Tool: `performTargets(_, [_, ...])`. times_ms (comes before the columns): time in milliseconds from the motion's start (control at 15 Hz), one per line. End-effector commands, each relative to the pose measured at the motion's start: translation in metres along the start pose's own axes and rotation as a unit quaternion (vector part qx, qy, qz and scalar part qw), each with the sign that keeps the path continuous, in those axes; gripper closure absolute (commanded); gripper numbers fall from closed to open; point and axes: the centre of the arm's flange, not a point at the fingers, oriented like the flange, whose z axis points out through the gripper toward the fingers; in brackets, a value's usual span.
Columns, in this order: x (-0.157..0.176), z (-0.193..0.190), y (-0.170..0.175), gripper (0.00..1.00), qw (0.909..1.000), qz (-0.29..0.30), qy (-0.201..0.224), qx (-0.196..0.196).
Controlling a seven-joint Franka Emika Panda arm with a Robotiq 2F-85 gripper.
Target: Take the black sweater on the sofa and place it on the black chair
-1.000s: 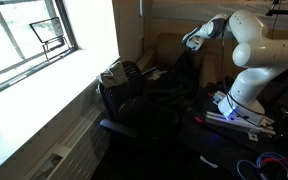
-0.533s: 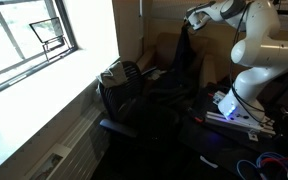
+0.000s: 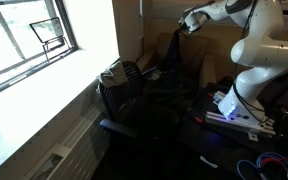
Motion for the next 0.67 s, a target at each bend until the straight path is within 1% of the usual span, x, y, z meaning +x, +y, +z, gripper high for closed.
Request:
performTargets(0, [-0.073, -0.023, -0.030, 0.99, 0.9955, -0.052, -0.039, 0.069])
performTargets(200, [-0.138, -0.061, -0.038, 0.99, 0.9853, -0.106, -0.088, 0.101])
performTargets(333, [-0.185, -0.091, -0.035, 0.99, 0.9753, -0.138, -0.136, 0.105])
performTargets(400, [-0.207, -0.108, -0.030, 0.99, 0.9732, -0.132, -0.172, 0.078])
performTargets(467, [-0.230, -0.122, -0.024, 0.99, 0.9703, -0.127, -0.196, 0.061])
performTargets(600, [-0.272, -0.155, -0.013, 0.99, 0.9600, -0.123, -0.249, 0.035])
